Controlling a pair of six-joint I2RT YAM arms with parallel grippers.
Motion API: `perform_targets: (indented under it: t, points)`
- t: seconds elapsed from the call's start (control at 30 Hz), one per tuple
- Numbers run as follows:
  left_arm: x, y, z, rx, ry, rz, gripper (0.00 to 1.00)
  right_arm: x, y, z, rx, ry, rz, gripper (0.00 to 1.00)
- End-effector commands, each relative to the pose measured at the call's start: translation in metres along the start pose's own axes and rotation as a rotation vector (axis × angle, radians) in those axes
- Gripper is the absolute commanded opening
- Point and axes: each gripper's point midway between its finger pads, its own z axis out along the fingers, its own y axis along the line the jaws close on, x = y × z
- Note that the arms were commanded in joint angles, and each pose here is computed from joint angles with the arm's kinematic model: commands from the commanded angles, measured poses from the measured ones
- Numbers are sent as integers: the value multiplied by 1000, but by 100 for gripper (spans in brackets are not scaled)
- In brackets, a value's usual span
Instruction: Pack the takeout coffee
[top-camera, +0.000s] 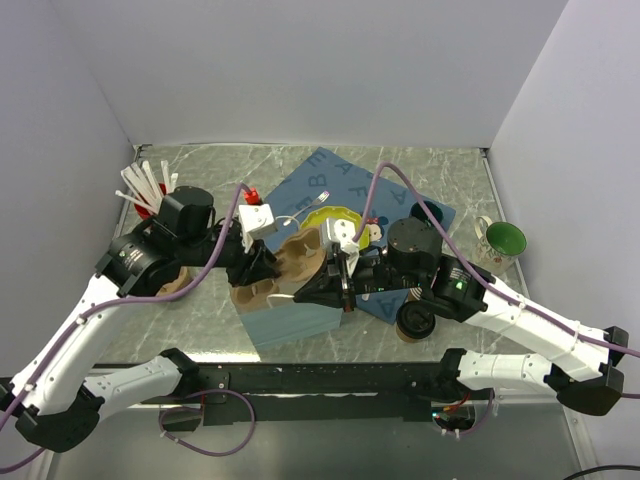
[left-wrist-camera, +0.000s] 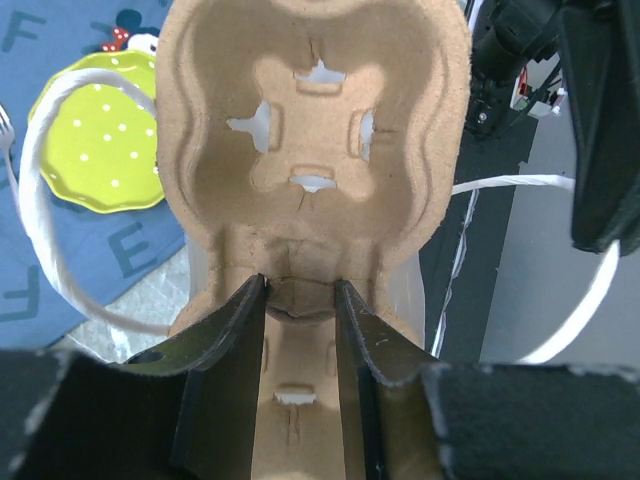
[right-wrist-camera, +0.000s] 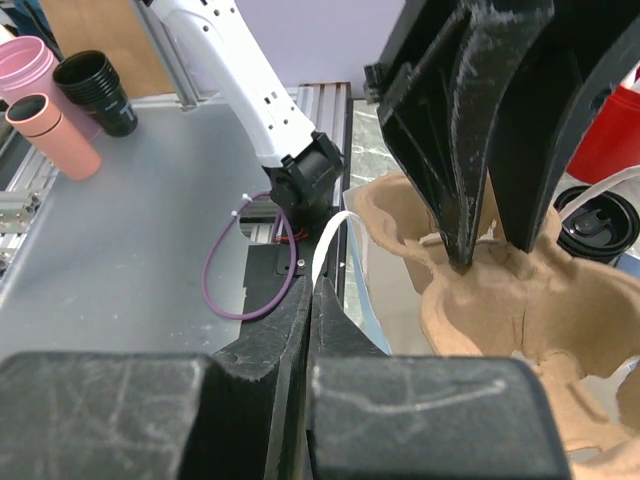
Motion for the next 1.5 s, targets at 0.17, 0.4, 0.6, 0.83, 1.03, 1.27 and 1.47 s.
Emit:
perform_targets:
  t: [0.17, 0.4, 0.6, 0.83, 1.03, 1.27, 1.47]
  points:
    - [-1, -8, 9, 57, -30, 2, 34, -15, 5, -7, 9, -43, -38, 0]
    - [14, -5, 10, 27, -6, -20, 34, -13, 3, -8, 27, -42, -20, 0]
    - [15, -3, 14, 17, -12, -27, 34, -13, 4, -8, 21, -40, -15, 0]
    - [16, 4, 19, -17, -32, -22, 34, -10, 4, -7, 27, -34, -5, 0]
    - [10, 10, 24, -51, -83, -21, 38, -6, 3, -8, 37, -18, 6, 0]
    - [-13, 19, 10, -143, -161, -11, 78, -2, 0, -10, 55, 1, 16, 0]
    - [-32, 23, -13, -225, -208, -26, 81, 1, -1, -10, 66, 2, 17, 0]
